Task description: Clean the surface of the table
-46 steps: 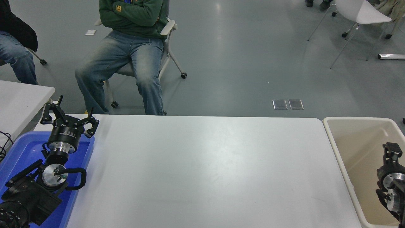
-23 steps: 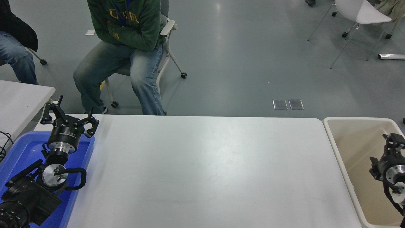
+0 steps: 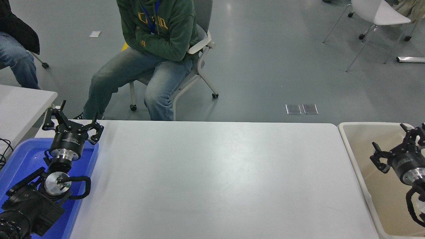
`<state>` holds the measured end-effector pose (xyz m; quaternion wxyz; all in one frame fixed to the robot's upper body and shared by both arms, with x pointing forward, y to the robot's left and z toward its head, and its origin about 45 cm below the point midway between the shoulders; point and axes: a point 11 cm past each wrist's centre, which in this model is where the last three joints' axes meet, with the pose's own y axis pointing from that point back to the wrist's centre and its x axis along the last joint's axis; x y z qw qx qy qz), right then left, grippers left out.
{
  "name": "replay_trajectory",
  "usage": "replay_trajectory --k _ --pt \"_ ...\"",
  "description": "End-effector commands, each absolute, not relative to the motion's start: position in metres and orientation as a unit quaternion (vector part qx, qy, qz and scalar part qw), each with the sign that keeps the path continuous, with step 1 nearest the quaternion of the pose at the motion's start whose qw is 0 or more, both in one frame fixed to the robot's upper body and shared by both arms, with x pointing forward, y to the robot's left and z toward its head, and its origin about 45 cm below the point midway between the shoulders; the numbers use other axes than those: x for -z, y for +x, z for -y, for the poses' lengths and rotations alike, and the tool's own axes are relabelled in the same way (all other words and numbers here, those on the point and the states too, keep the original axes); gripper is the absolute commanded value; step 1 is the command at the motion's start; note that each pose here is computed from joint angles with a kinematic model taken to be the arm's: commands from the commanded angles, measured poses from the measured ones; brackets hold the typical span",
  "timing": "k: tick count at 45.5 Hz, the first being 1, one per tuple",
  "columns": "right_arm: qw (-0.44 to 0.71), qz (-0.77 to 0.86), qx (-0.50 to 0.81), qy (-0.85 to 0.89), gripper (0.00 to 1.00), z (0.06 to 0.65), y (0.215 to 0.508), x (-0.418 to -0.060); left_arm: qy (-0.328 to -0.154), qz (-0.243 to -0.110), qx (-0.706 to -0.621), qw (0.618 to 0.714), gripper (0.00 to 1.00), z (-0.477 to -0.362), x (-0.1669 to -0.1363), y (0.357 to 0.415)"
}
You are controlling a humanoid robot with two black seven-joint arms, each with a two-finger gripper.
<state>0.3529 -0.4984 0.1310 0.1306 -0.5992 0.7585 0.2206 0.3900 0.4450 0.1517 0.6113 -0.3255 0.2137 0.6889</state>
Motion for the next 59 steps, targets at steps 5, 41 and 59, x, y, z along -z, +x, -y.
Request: replay_trajectory --k 5,41,59 --pt "0.193 -0.713 -0.258 -0.623 1.00 0.439 0.364 -0.120 -0.326 -0.214 -0.6889 0.6113 1.00 -0.445 -0.1517 0.3900" --pt "0.212 -0.669 -0.245 -0.668 1.00 0.290 0.423 -0.134 -0.326 -0.214 -0.6889 0.6113 1.00 -0.445 -0.1517 0.3900" --pt "0.213 -0.682 -0.206 -0.669 1.00 0.296 0.426 -0.138 -0.326 -0.214 -0.6889 0.6113 1.00 -0.445 -0.1517 0.3900"
